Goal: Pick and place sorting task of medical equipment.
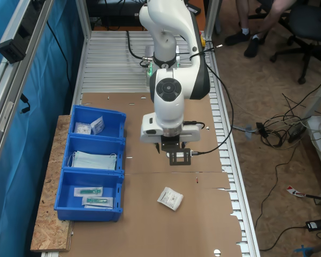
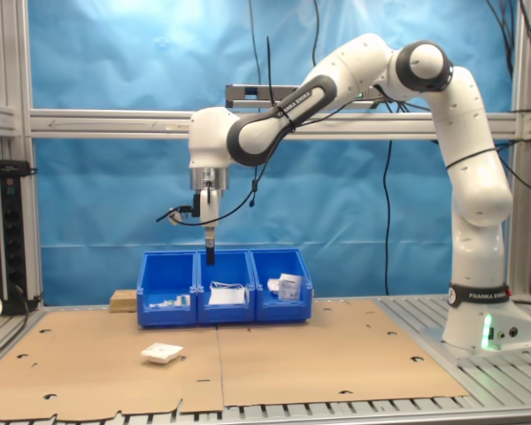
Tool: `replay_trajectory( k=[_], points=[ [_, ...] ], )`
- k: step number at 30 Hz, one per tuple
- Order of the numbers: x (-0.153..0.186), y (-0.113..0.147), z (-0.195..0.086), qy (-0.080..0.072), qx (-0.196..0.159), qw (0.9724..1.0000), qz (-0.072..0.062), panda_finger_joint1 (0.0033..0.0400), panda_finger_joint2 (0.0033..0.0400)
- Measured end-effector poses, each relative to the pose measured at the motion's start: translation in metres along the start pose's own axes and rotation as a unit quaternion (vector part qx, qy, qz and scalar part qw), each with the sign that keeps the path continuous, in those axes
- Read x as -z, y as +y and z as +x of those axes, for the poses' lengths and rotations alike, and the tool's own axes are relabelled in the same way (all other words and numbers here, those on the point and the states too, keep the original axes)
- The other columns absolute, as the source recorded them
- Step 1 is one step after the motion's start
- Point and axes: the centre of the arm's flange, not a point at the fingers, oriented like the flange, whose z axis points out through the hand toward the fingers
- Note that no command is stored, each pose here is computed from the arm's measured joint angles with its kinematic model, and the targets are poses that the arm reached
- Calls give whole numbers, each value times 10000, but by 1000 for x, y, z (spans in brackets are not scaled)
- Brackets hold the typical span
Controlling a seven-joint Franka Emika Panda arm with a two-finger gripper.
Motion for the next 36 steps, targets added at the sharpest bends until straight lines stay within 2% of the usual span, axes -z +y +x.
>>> replay_trajectory(
  k=[19, 26, 36],
  points=[
    [8, -35, -11, 80, -344, 9982, 479, 400, 400],
    [-3, -43, -3, -11, -510, 9970, 587, 400, 400],
    [-46, -45, 13, -274, -790, 9945, 632, 400, 400]
  ],
)
